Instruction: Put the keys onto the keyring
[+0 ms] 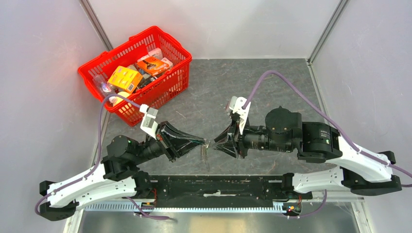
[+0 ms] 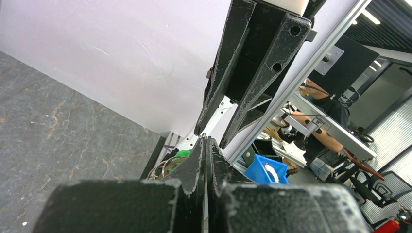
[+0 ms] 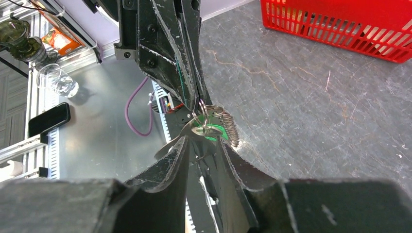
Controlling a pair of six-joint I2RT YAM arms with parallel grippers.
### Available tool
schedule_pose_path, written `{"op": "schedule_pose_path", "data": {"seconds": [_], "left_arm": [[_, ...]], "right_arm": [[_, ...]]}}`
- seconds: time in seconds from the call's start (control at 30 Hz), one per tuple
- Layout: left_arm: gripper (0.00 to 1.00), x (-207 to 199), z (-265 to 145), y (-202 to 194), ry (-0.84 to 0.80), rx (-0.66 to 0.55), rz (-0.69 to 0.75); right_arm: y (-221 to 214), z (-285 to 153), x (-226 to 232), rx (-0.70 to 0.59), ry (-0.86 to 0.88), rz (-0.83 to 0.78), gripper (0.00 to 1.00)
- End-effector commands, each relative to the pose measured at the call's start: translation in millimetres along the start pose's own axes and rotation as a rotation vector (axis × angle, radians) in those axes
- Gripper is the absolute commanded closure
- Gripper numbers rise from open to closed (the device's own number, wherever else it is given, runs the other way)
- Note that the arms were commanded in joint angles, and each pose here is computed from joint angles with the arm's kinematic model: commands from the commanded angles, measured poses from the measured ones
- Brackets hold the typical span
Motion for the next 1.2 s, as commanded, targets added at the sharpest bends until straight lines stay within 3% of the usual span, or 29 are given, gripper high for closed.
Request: {"op": "schedule_pose_path", "data": {"seconds": [0.0,0.57,0.77,1.17], "left_arm": [[0.98,-2,-1,9,0.012,-0.057,-0.028],[0.98,-3,-1,11,0.011,-0.068,-0.037],[0.98,-3,-1,11,0.006,-0.073,-0.044],[0.98,2,3,10,0.023,-0.112,-0.041]], "right_arm": [[9,7,0,-0.041,-0.005,-0.023,0.66],[9,16,-1,-0.027,-0.014,-0.049,0.82],[8,17,-2,-0.019,-0.018,-0.055,1.00],[-4,22,3,0.012,0.011,-0.061,1.00]]}}
Point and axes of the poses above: each gripper's point midway between its finger pads, its own z axis out along the fingers, its own x axis along the line the jaws close on, y = z × x, the point moved 7 cm from there along -z, back along the fingers, and after that the axes turned 6 degrees about z, right-handed, at the moved point
